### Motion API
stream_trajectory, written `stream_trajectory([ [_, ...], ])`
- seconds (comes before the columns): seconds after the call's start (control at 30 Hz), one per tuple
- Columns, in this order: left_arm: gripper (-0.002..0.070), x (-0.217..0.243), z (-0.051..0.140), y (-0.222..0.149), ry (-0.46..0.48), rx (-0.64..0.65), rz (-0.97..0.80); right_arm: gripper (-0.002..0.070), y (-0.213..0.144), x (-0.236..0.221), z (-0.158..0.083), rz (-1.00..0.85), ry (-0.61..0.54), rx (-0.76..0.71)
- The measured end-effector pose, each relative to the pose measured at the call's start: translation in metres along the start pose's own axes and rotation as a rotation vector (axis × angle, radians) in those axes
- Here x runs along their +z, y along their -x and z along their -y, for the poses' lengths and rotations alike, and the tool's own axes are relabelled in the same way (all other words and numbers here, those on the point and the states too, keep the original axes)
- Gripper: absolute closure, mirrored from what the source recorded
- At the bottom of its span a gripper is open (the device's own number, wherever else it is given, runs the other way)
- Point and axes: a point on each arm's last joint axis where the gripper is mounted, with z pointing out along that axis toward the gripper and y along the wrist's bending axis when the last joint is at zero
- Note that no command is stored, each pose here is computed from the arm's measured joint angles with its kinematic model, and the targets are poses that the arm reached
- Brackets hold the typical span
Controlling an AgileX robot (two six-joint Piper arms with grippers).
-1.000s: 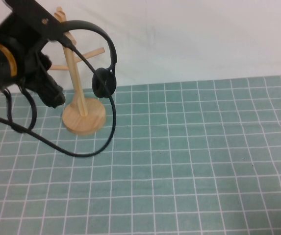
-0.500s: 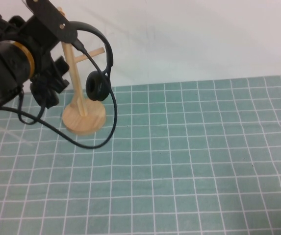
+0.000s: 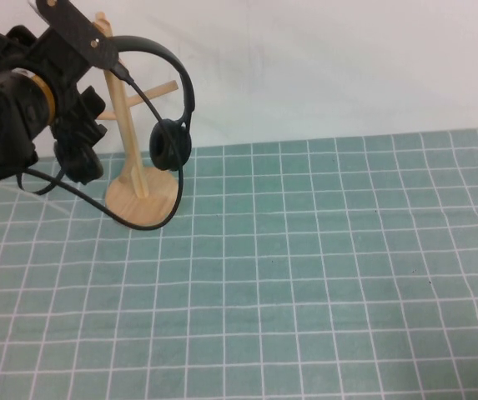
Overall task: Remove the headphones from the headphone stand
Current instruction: Pick up the headphones from the headphone stand
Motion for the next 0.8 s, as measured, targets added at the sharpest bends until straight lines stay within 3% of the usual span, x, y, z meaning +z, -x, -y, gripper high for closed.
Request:
stream_trajectory([
  [0.2,0.0167,0.014,0.000,0.001,0.000,-0.002,-0.005,0.0684,0.000,0.000,0.000,0.000,0.000,0.000],
  [0.43,0.0290,0.027,-0.003,0.003,0.000,0.000,0.009,0.0684,0.000,0.000,0.000,0.000,0.000,0.000],
  [0.53,0.0361,0.028,-0.001,0.004,-0.011,-0.011,0.019,0.0684,0.000,0.000,0.000,0.000,0.000,0.000],
  [0.7,0.0569,0.028,-0.002,0.005,-0.013,-0.036,0.030,0.0684,0.000,0.000,0.000,0.000,0.000,0.000],
  [0.8,0.0626,0.029,-0.001,0.005,-0.016,-0.038,0.030,0.0684,0.000,0.000,0.000,0.000,0.000,0.000],
])
